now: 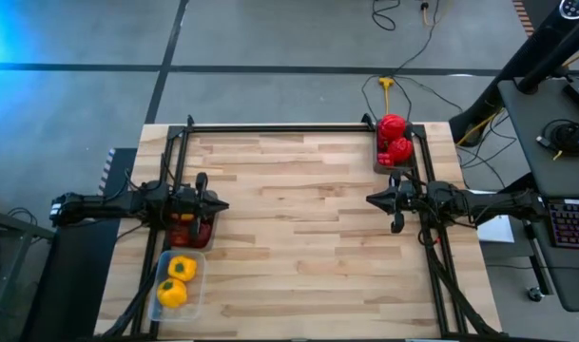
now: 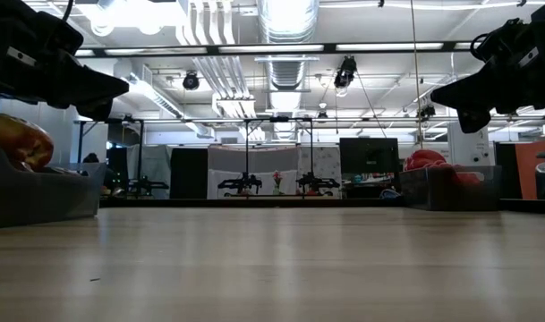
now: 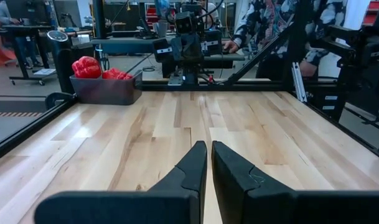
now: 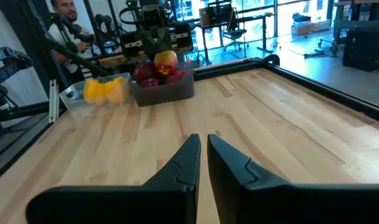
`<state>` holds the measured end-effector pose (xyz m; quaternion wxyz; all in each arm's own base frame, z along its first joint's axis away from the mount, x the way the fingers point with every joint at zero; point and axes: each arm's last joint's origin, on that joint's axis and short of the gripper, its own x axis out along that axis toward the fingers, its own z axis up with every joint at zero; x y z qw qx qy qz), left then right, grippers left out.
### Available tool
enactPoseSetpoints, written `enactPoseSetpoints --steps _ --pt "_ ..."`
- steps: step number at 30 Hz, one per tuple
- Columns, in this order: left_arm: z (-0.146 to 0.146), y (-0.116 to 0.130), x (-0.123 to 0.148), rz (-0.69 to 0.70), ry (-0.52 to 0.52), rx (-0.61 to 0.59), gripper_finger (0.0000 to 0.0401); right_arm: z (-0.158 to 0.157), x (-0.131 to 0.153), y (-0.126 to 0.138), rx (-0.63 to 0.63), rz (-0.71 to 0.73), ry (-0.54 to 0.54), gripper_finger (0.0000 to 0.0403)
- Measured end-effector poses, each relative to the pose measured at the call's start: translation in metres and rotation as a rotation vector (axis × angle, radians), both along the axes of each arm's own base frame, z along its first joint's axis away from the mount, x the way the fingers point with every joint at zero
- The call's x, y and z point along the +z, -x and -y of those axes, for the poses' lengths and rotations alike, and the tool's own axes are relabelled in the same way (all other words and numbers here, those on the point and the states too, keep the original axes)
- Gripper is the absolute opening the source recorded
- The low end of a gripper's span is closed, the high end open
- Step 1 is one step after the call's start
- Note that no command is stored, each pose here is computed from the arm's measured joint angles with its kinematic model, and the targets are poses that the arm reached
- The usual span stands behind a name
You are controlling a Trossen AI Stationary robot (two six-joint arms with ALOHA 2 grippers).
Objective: Sort produce into baskets
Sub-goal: Return to Home Position
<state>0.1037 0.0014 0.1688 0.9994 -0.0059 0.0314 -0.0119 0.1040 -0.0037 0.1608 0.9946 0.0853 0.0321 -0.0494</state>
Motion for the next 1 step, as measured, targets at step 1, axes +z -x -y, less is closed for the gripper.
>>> enactPoseSetpoints --steps 1 --pt "0.0000 0.0000 0.0000 0.000 0.000 0.000 0.0009 0.0000 0.0001 0.0000 0.000 0.000 -0.001 0.0022"
